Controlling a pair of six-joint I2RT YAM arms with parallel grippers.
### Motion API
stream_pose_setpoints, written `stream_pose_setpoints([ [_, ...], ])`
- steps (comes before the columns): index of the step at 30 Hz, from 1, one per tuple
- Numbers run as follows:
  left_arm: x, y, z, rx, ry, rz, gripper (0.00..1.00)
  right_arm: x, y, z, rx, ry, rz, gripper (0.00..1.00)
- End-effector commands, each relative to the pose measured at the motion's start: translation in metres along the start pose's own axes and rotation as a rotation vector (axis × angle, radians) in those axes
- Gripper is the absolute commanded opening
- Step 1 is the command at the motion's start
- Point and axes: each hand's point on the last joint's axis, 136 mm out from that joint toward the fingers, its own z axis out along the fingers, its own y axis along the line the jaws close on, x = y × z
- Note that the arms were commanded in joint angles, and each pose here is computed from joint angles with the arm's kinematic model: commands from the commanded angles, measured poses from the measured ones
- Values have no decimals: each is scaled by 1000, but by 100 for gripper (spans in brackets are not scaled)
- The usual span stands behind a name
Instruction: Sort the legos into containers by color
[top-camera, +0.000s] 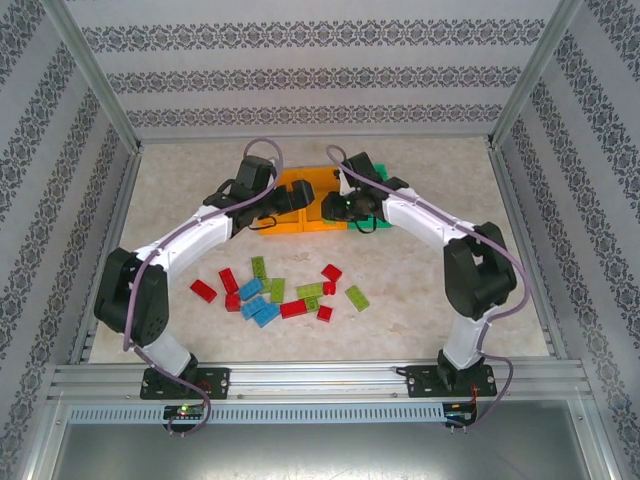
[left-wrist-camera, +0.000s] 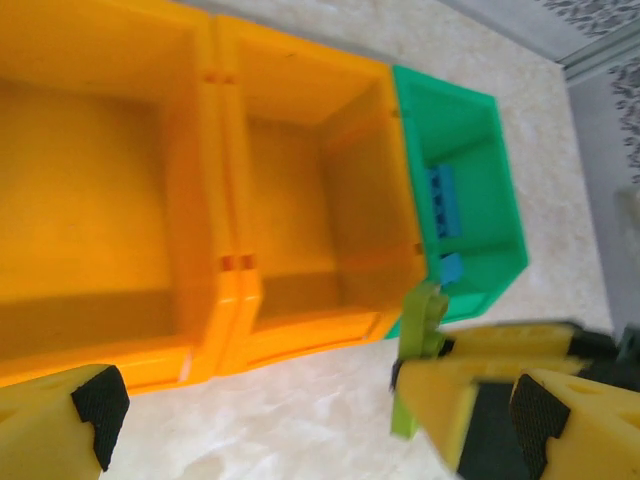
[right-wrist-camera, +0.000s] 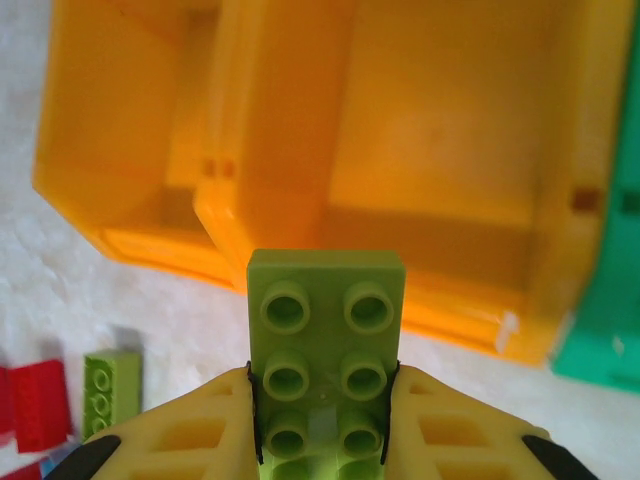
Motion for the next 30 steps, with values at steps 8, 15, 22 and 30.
stream_pose_setpoints([
  [8, 37, 65, -33, -256, 77, 92, 100, -41, -19, 34, 87, -41, 73, 34],
  [15, 67, 90, -35, -354, 190, 66, 100, -44, -25, 48, 118, -30, 88, 45],
  [22, 90, 113, -30, -450, 289, 40, 98, -43, -25, 51, 115, -30, 101, 53],
  [30, 103, 124, -27, -498, 357, 24, 93, -49, -1, 33, 36, -74, 84, 68],
])
